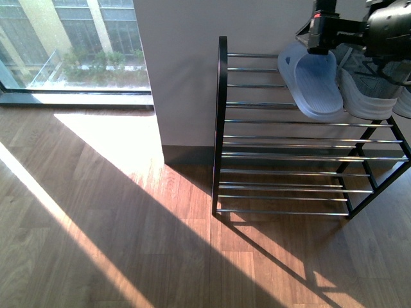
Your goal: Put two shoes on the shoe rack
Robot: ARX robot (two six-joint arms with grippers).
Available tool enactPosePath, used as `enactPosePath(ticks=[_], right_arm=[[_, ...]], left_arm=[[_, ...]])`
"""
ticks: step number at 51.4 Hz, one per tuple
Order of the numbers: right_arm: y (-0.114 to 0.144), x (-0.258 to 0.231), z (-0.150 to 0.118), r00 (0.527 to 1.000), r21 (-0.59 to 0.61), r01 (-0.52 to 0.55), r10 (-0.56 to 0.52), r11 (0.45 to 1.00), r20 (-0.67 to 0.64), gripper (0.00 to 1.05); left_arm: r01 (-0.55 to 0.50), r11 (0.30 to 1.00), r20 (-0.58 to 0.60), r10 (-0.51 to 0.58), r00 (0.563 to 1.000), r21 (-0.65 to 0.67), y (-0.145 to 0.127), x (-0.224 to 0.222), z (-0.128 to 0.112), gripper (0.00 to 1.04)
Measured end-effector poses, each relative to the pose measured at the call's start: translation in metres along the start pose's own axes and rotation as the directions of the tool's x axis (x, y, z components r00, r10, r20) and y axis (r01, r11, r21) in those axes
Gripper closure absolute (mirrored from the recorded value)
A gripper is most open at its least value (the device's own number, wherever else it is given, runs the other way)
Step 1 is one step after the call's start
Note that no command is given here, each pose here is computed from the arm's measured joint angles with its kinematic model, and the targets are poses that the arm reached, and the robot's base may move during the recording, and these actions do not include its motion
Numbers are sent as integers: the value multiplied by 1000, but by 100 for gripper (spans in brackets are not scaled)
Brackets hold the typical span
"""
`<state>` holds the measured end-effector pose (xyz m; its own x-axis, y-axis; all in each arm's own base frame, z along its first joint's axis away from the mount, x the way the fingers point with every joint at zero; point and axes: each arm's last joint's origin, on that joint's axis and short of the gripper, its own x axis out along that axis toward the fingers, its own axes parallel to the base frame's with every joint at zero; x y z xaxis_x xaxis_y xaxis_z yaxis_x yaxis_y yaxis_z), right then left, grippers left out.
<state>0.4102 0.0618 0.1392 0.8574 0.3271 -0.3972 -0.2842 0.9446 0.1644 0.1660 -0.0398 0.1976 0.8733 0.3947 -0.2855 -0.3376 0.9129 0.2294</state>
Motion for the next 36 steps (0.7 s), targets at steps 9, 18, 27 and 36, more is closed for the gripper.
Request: enactPosePath(ticks=[9,18,27,36], right_arm=[[2,-70,3,988,5,-68,66,998,140,9],[-3,-125,-19,976,19,-73,68,997,206,9],[-11,-164,-49,973,42,-57,46,998,225,9],[-15,-182,-66,961,62,-48,30,997,274,9]], left_arm=[[0,1000,0,0,1000,0,0,0,0,103],[0,1000,0,0,1000,0,0,0,0,103],[0,1000,0,0,1000,0,0,0,0,103],[0,1000,0,0,1000,0,0,0,0,103]])
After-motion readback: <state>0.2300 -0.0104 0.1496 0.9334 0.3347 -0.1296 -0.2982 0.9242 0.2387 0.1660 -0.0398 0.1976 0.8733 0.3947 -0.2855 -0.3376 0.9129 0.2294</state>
